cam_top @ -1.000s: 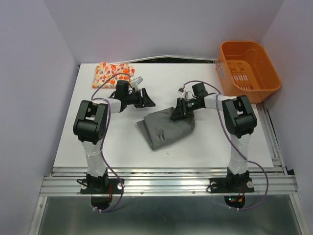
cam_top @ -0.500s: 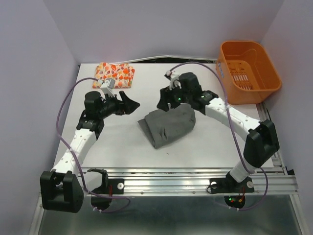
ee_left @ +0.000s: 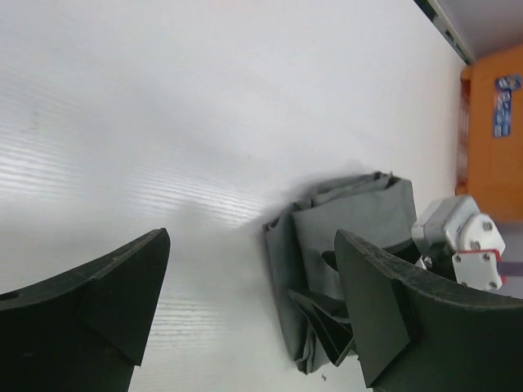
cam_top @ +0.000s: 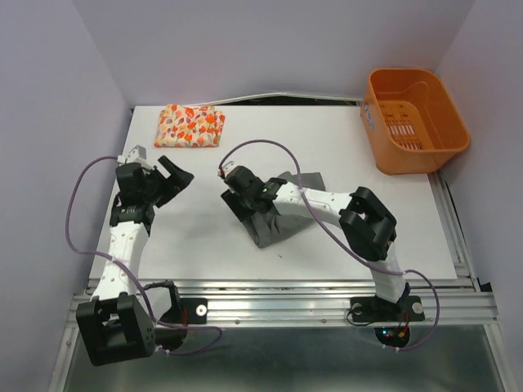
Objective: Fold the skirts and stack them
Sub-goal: Fold the skirt, then neatly place the folded skirt to the corner
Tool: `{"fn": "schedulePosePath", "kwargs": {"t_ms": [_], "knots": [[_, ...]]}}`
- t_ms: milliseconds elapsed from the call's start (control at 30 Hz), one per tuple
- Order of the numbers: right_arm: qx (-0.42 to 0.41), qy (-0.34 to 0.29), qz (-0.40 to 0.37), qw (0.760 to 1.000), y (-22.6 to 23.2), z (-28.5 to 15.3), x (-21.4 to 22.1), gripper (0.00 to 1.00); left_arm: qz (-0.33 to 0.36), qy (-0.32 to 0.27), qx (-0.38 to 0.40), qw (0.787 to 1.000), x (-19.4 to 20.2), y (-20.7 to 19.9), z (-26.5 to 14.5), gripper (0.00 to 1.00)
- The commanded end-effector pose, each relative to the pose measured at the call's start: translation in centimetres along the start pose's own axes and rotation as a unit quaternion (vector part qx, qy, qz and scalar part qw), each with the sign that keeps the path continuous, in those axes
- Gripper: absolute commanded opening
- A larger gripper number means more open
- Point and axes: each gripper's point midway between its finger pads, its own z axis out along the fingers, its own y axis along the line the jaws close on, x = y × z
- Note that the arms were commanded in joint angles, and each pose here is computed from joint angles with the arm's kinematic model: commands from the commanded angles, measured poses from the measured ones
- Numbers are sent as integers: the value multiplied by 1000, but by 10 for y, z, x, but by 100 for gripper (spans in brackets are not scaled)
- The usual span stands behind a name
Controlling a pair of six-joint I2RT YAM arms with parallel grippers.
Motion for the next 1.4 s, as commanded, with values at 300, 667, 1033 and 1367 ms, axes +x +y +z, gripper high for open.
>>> {"fn": "schedulePosePath", "kwargs": {"t_ms": [300,667,1033,1367], "knots": [[69,44,-21,996,-14,67,33,53,-25,12,-30,999,-7,26,9,94],[-12,15,113,993,-34,57,-20,1,-16,95,61,993,49,23,19,97],[-135,-67,229,962,-42,6,-90,1,-25,161,186,969,96,-32,54,98],[-150,-97,274,945,-69,6,-117,1,-47,190,243,950,130,-80,76,98]]}}
